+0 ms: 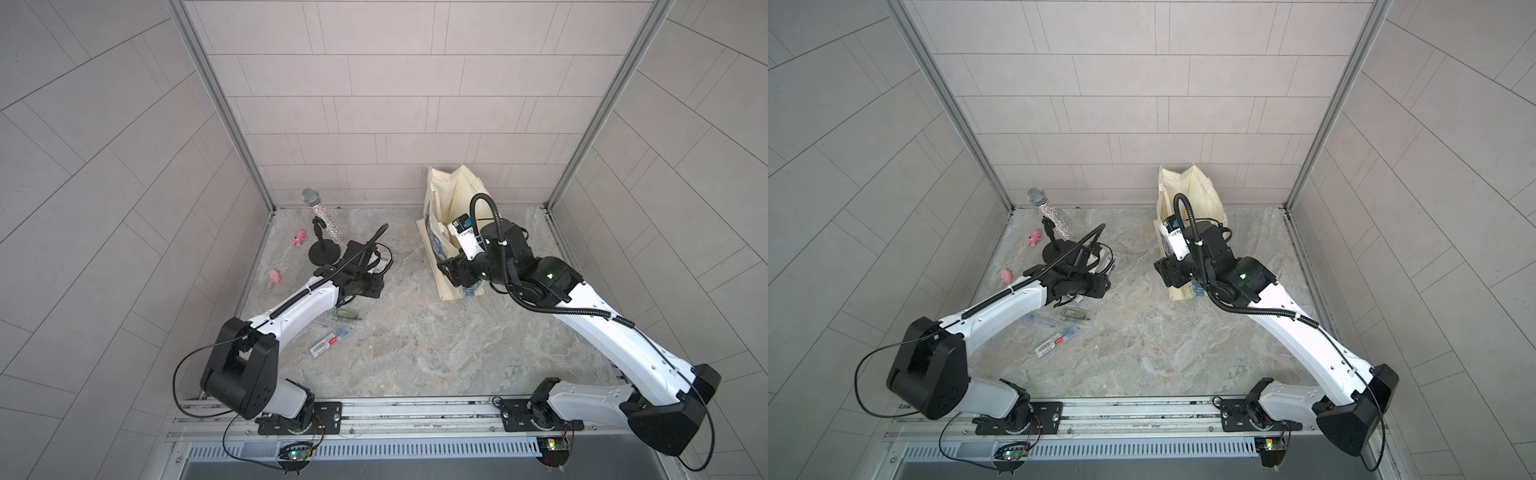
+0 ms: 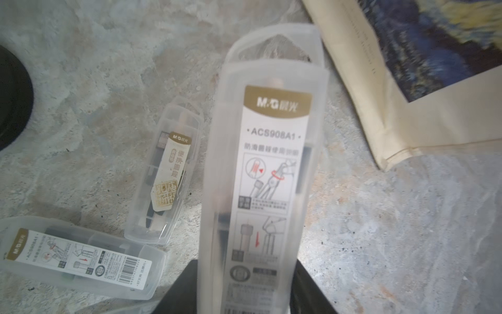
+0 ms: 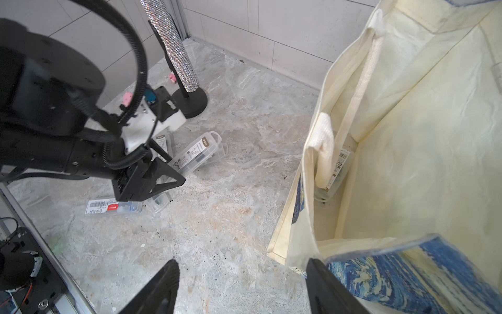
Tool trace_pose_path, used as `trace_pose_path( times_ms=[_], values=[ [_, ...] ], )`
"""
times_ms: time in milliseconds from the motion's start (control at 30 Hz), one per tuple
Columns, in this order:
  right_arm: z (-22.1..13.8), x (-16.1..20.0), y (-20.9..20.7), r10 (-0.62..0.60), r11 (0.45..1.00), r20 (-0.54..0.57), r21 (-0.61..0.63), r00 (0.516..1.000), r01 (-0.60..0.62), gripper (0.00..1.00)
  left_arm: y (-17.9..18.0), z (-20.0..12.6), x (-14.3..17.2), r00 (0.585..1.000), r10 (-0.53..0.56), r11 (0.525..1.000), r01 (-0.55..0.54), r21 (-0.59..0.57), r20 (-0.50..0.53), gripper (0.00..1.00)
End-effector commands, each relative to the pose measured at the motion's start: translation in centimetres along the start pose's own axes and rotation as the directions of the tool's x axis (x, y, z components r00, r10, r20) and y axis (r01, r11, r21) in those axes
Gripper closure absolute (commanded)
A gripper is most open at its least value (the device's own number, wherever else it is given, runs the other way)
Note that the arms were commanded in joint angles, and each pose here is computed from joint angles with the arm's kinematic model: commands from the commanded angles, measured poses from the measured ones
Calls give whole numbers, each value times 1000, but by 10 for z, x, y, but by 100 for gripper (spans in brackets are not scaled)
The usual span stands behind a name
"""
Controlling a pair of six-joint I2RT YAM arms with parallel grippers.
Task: Put the compass set into the canvas bag
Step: Pick up the compass set at the center of the board, then place the compass set in the canvas bag.
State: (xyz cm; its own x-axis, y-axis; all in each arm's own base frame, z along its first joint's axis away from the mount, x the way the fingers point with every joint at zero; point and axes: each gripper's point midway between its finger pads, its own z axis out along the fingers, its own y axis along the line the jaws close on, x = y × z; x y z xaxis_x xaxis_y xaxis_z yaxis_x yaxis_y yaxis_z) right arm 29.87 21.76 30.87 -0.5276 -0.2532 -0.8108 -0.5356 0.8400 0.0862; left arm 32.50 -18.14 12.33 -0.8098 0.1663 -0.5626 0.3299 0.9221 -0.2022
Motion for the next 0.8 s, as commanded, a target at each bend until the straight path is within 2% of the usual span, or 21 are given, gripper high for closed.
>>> trace_pose_path(
  times_ms=[0,333,467,767],
  values=[
    [0,-19,9,47,998,32,-45,998,-46,24,-15,-22,-20,993,6,998,-13,58,119,67],
    [11,-38,21,101,990,-12,-99,995,-102,24,-47,-71,-53,943,56,984,-107,139,327,67],
    [17,-41,21,135,986,-44,-96,990,-139,24,-58,-78,-60,915,66,974,-145,173,398,67],
    [29,-55,44,197,954,-61,-218,978,-206,25,-84,-98,-72,843,121,952,-249,181,525,70]
  ],
)
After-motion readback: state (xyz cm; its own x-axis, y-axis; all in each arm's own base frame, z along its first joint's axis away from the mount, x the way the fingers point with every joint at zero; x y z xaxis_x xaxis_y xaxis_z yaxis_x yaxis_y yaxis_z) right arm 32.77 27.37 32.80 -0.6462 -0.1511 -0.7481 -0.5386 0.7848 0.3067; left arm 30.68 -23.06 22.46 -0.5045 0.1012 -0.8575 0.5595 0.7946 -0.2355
